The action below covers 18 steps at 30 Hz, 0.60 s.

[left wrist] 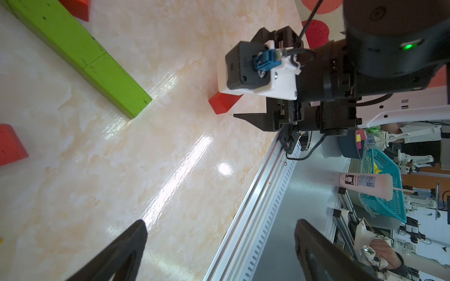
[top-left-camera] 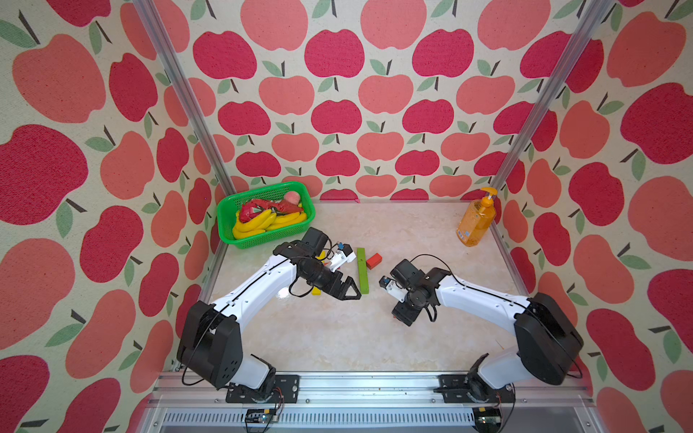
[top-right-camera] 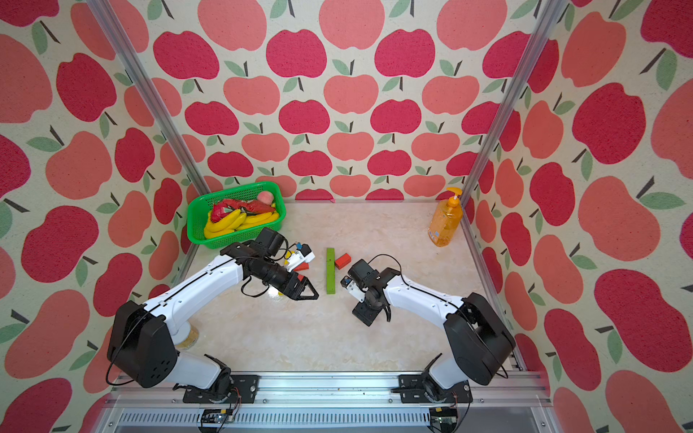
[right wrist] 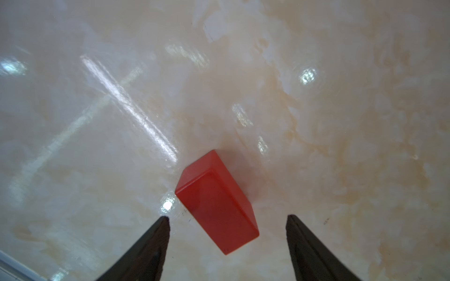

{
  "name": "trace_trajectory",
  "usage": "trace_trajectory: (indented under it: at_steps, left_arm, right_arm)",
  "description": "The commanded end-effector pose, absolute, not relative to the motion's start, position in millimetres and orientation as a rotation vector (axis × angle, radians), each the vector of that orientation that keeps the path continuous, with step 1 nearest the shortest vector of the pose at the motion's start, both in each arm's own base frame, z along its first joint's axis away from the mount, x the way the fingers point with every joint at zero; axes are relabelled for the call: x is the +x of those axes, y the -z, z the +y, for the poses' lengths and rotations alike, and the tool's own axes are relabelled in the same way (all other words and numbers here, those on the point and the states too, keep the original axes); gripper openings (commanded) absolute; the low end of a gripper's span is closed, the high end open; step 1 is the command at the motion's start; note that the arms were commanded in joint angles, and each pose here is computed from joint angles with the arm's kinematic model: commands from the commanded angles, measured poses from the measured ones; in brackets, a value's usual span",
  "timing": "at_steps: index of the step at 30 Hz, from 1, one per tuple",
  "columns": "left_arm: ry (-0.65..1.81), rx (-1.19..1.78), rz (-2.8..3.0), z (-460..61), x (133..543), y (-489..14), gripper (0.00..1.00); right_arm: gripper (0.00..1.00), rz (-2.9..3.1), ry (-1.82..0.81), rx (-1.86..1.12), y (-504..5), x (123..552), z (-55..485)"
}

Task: Assemble the letter k with building blocks
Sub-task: Pick up the building block from the center of the board.

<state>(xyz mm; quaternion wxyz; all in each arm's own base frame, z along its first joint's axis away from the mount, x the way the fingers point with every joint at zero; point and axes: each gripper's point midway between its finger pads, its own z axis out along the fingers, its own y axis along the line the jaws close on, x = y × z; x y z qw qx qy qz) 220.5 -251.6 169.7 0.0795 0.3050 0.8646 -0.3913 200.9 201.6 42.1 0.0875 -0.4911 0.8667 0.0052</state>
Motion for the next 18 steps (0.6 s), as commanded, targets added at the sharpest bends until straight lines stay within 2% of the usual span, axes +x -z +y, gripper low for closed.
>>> trace_trajectory:
  at_steps: [1, 8, 10, 12, 13, 18]
  left_arm:
    - [1.226, 0.945, 2.567, -251.2, 211.9, -172.0, 0.98]
    - [1.208, 0.934, 2.592, -250.0, 215.2, -166.1, 0.98]
    - [1.199, 0.931, 2.605, -249.6, 216.4, -163.5, 0.98]
    - [1.189, 0.928, 2.611, -248.6, 217.3, -162.3, 0.98]
    - [1.187, 0.926, 2.610, -248.6, 217.8, -162.4, 0.98]
    - [1.160, 0.921, 2.611, -246.7, 219.1, -162.6, 0.98]
  right_arm:
    - [0.74, 2.619, 0.018, -1.518, -32.9, 197.3, 198.7]
    - [0.66, 2.646, 0.035, -1.529, -25.0, 197.1, 197.9]
    - [0.55, 2.645, 0.031, -1.528, -25.2, 197.0, 198.0]
    - [0.38, 2.643, 0.041, -1.515, -26.3, 199.6, 198.3]
    - [0.34, 2.644, 0.039, -1.512, -26.7, 200.1, 199.0]
    - [0.19, 2.650, 0.048, -1.496, -26.4, 202.2, 199.4]
